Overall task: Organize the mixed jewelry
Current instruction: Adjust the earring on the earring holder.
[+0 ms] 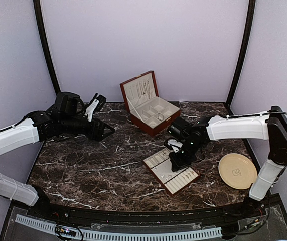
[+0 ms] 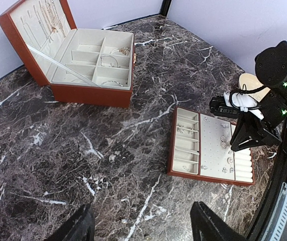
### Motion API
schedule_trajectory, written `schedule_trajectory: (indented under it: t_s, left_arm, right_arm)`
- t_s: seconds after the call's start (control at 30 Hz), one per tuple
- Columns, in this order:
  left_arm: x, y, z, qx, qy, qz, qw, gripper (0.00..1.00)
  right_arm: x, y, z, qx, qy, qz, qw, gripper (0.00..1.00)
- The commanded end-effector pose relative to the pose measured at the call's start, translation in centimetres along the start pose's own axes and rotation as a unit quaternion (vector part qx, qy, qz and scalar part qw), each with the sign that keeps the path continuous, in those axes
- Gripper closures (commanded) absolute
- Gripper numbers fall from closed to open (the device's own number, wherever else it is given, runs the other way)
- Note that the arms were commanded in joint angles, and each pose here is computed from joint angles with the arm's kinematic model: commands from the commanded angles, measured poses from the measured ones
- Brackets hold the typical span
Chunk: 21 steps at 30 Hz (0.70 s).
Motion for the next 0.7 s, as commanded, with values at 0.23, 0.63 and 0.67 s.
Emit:
schedule_trajectory:
  t_s: [0.23,0.63,0.67]
  left_arm:
    - [-0.1,-0.5,-0.2,0.002,-0.004,-0.002,1.000,0.32]
    - [-0.1,-0.4,-0.3,0.002,-0.006,-0.003,1.000,0.33]
    - [-0.1,-0.4,-0.3,0.002,-0.006,-0.002,1.000,0.32]
  right_arm:
    - [-0.8,0.8,-2.2,-0.060,-0.001,0.039,0.997,0.68]
    - [-0.9,-0.2,-0.4,-0.046,0.025,0.054,0.997,0.61]
    - [-0.9,-0.2,-0.3,-0.044,0.025,0.054,0.997,0.61]
Point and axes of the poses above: each gripper's point midway between its finger pads, its own z axis out along the fingers, its own x axis along the line the jaws close on, y = z × x, the point moved 2 cm from there along -z, back along the fingers, and after that the axes turned 2 degrees about -z, right-handed, at the moved point
